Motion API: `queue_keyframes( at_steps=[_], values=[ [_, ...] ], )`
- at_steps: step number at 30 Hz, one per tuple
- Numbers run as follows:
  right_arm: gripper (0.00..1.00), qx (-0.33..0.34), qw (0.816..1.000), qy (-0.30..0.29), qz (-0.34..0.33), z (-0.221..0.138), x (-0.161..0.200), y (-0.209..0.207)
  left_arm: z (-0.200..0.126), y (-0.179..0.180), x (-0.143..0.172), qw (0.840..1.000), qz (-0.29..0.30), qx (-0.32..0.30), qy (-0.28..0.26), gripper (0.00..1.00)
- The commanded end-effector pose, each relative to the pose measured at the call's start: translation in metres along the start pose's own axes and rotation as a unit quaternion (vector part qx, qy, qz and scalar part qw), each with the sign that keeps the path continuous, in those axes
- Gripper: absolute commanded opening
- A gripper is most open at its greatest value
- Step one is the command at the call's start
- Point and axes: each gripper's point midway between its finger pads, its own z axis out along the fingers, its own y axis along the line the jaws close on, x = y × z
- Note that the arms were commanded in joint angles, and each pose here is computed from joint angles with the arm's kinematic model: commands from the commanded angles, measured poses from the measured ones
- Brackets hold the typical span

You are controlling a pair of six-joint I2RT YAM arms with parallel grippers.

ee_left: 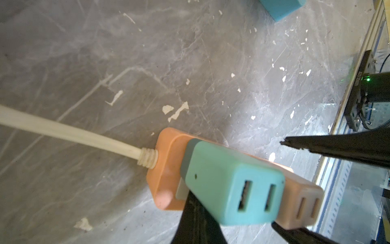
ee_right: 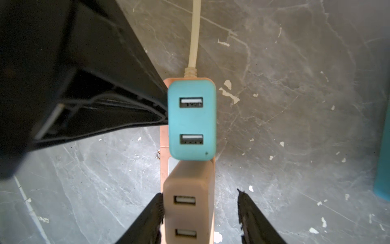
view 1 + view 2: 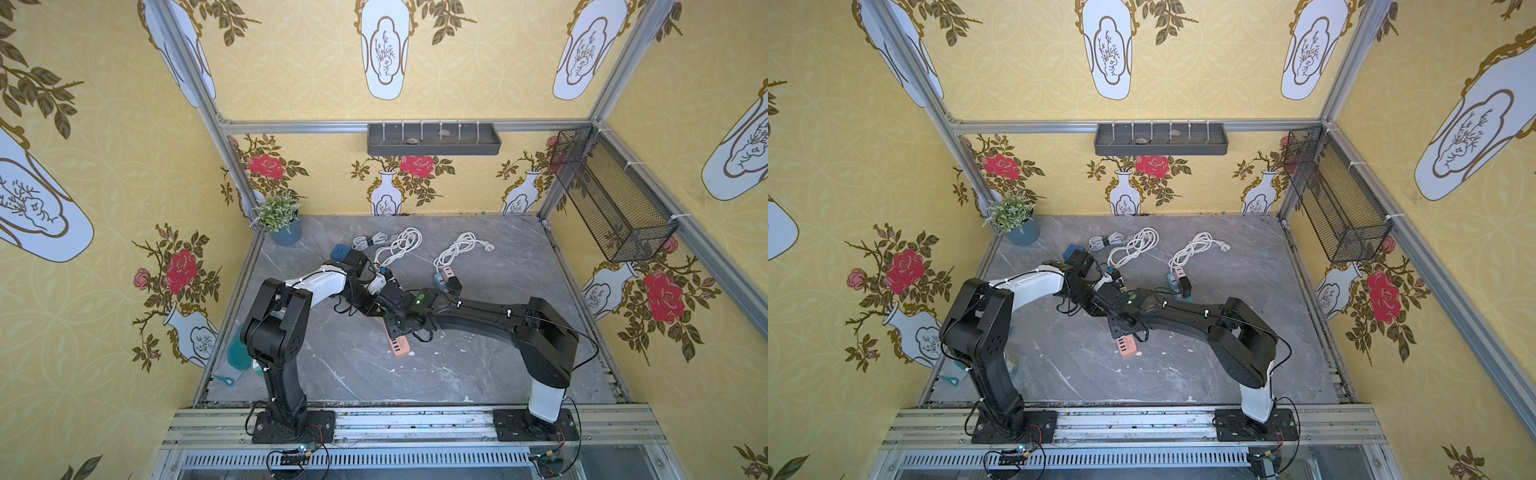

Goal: Pull the plug off the socket
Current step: Remove the plug from the socket.

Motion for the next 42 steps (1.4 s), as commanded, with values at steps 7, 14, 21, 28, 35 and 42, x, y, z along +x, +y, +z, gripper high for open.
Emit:
queue_keyframes(
  at_steps=[7,14,21,28,35,42],
  values=[
    [0.50,0.033,0.999,-0.006,-0.014,0.005,-0.002,-0.005,0.008,0.011,0.020,0.999,-0.021,-0.021,0.043,0.00],
    [0.43,0.040,0.999,-0.008,-0.018,0.005,-0.003,-0.007,0.008,0.010,0.020,0.999,-0.020,-0.019,0.043,0.00],
    [0.29,0.042,0.999,-0.010,-0.020,0.004,-0.005,-0.007,0.008,0.011,0.019,0.999,-0.021,-0.019,0.043,0.00],
    [0.21,0.040,0.999,-0.020,-0.018,-0.003,-0.008,-0.006,0.009,0.011,0.020,0.999,-0.022,-0.019,0.046,0.00],
    [0.14,0.040,0.999,-0.027,-0.018,-0.007,-0.009,-0.005,0.009,0.012,0.020,0.998,-0.023,-0.020,0.047,0.00],
    [0.11,0.030,0.999,-0.038,-0.007,-0.016,-0.011,-0.004,0.010,0.012,0.020,0.998,-0.023,-0.019,0.048,0.00]
  ],
)
